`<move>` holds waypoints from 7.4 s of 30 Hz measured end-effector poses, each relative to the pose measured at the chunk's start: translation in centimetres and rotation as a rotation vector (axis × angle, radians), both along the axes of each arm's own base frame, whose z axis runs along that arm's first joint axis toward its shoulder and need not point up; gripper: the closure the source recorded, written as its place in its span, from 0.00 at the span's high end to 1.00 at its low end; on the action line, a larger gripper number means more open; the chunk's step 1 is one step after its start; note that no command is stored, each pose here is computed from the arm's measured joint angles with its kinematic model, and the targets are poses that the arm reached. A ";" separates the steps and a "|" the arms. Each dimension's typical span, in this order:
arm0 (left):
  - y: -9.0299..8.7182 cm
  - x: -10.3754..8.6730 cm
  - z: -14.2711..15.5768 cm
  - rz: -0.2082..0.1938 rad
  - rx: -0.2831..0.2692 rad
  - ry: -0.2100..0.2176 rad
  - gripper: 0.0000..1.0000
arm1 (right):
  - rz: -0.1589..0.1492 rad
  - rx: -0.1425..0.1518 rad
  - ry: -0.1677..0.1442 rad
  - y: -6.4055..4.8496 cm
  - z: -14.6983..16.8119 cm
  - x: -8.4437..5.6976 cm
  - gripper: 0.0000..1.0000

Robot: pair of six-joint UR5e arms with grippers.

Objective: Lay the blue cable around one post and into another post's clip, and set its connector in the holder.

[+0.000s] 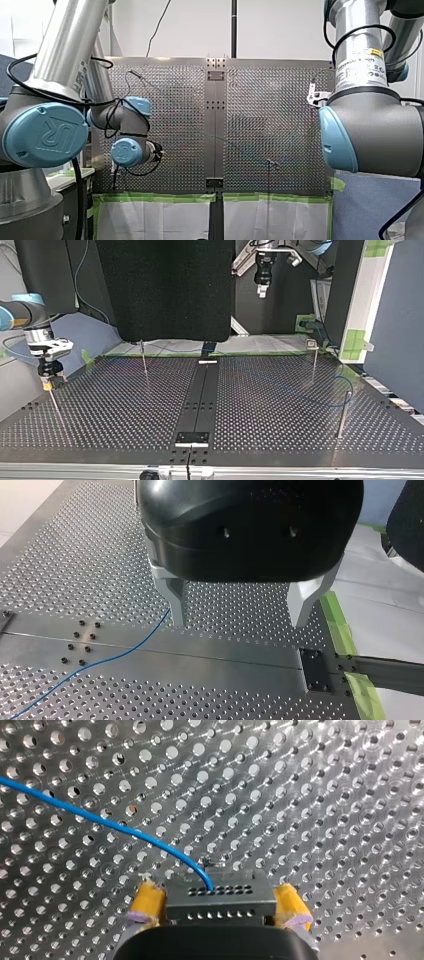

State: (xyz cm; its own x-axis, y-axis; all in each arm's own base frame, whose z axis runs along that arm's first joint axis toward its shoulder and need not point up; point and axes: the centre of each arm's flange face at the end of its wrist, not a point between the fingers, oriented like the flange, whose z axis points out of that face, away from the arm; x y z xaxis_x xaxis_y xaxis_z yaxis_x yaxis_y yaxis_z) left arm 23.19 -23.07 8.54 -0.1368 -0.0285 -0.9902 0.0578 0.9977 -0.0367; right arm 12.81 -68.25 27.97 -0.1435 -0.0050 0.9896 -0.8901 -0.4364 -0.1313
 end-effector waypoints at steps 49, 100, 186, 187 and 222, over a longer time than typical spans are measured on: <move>0.2 0.1 -0.1 0.007 0.016 0.006 1.00 | -0.014 -0.012 0.004 -0.1 0.1 0.5 1.00; 0.4 0.2 -0.1 0.012 0.018 0.006 1.00 | -0.074 -0.013 0.014 -0.1 0.5 0.2 1.00; 0.5 0.3 -0.1 0.015 0.020 0.007 1.00 | -0.367 0.083 0.000 0.7 -1.4 -2.6 1.00; 0.5 0.3 -0.1 0.015 0.020 0.008 1.00 | -0.373 0.083 -0.001 0.8 -1.5 -2.7 1.00; 0.5 0.1 -0.2 0.015 0.018 0.025 1.00 | -0.302 0.076 0.080 12.5 -3.9 8.2 1.00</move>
